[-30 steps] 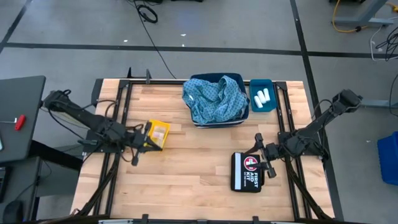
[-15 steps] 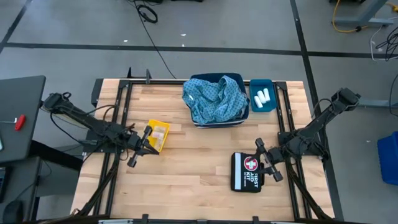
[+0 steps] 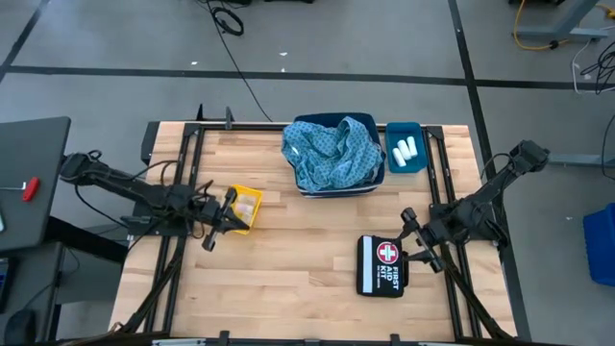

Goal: Pick & place medical supplies in basket/bin
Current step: Return to Home Position

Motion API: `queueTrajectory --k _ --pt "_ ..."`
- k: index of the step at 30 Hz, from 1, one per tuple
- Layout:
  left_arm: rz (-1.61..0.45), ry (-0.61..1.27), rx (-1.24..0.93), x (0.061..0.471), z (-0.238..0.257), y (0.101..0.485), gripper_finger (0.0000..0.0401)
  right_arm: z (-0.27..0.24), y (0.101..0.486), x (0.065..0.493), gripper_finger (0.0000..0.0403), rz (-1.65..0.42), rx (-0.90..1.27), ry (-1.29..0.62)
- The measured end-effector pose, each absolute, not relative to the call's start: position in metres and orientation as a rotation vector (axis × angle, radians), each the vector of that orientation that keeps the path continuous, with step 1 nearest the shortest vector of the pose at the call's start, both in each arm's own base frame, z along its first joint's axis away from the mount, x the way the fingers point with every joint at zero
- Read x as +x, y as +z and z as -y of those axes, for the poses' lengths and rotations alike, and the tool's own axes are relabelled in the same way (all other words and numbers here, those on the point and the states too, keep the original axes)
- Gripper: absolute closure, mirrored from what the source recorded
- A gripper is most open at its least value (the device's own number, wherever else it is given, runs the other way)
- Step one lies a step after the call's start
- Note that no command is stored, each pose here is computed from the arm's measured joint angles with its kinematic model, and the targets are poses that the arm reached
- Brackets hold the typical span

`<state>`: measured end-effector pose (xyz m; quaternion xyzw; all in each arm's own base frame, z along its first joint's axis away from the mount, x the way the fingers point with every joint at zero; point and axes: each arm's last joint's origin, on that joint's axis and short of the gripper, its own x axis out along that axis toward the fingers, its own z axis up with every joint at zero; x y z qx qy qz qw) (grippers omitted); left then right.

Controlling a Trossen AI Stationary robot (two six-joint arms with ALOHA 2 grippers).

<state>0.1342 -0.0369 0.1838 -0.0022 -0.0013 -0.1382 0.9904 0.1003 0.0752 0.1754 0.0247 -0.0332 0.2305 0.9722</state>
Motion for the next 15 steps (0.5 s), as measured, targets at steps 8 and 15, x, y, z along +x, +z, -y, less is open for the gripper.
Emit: queueTrajectory --k 8,15 --pt "0.008 -0.189 0.011 0.137 0.022 0.184 0.0398 -0.064 0.178 0.102 0.0208 0.109 -0.076 0.311" --pt "0.004 -0.039 0.013 0.139 0.001 0.184 0.0398 -0.048 0.173 0.11 0.0274 0.059 -0.125 0.148"
